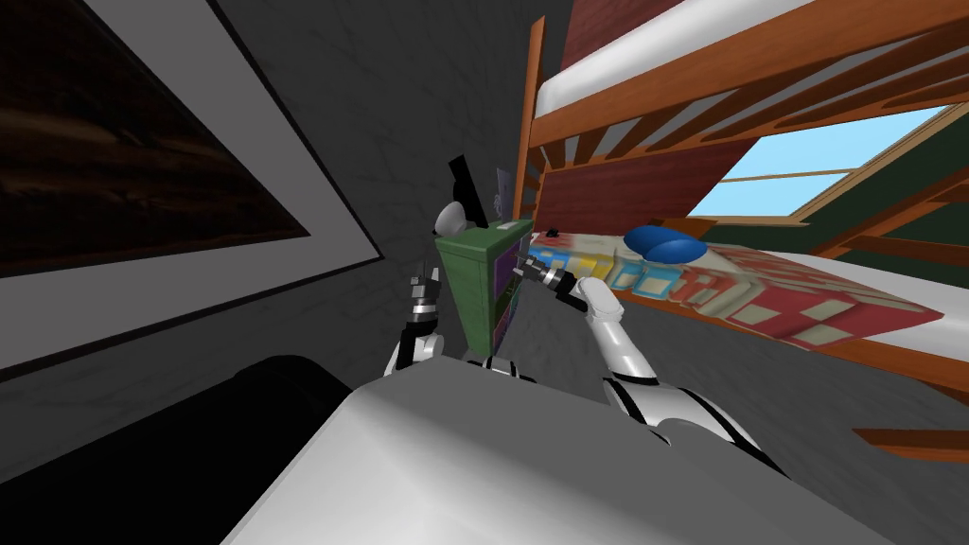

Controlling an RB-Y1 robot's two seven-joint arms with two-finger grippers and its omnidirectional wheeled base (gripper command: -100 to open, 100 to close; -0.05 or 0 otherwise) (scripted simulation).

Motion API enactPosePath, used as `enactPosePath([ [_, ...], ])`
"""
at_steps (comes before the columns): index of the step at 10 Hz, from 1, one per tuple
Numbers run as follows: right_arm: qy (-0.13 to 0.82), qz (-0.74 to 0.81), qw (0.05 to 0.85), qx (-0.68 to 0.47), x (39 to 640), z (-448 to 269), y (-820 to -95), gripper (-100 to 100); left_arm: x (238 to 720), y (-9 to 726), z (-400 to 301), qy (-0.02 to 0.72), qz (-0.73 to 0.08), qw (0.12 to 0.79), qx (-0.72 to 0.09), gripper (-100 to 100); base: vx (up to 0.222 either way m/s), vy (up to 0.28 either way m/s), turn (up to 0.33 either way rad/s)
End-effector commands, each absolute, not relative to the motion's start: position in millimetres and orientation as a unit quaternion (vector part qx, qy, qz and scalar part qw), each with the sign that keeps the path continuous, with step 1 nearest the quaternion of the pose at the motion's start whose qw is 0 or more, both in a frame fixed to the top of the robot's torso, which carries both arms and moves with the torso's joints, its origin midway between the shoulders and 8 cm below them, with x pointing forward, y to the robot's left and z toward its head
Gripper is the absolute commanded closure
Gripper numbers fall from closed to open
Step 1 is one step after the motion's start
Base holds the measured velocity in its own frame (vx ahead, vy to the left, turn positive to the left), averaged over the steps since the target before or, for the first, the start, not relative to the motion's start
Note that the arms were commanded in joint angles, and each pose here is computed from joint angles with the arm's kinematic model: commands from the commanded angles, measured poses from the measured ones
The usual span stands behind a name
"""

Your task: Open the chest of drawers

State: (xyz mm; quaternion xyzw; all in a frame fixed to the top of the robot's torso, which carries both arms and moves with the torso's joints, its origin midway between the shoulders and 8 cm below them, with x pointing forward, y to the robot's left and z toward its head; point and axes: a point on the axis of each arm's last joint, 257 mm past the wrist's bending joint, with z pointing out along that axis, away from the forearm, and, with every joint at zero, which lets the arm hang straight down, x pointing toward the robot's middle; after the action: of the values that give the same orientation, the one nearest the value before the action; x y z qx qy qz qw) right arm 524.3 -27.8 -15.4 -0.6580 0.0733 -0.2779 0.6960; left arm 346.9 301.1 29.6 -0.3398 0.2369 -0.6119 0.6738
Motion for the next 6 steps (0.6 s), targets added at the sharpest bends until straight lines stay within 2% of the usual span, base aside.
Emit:
enactPosePath([
  [1, 0.073, -0.279, 0.695, -0.658, 527.1, -10.2, -29.1, -100, 346.9, 301.1, 29.6, 0.237, -0.612, 0.674, -0.340, 0, 0.026, 0.057, 0.000],
  [2, 0.074, -0.279, 0.696, -0.658, 527.5, -9.4, -29.3, 100, 346.9, 301.0, 29.6, 0.237, -0.612, 0.674, -0.340, 0, 0.004, 0.010, 0.001],
  [6, 0.068, -0.273, 0.699, -0.658, 523.0, -4.3, -31.4, 100, 346.9, 301.2, 29.6, 0.237, -0.612, 0.674, -0.340, 0, -0.061, -0.163, -0.042],
])
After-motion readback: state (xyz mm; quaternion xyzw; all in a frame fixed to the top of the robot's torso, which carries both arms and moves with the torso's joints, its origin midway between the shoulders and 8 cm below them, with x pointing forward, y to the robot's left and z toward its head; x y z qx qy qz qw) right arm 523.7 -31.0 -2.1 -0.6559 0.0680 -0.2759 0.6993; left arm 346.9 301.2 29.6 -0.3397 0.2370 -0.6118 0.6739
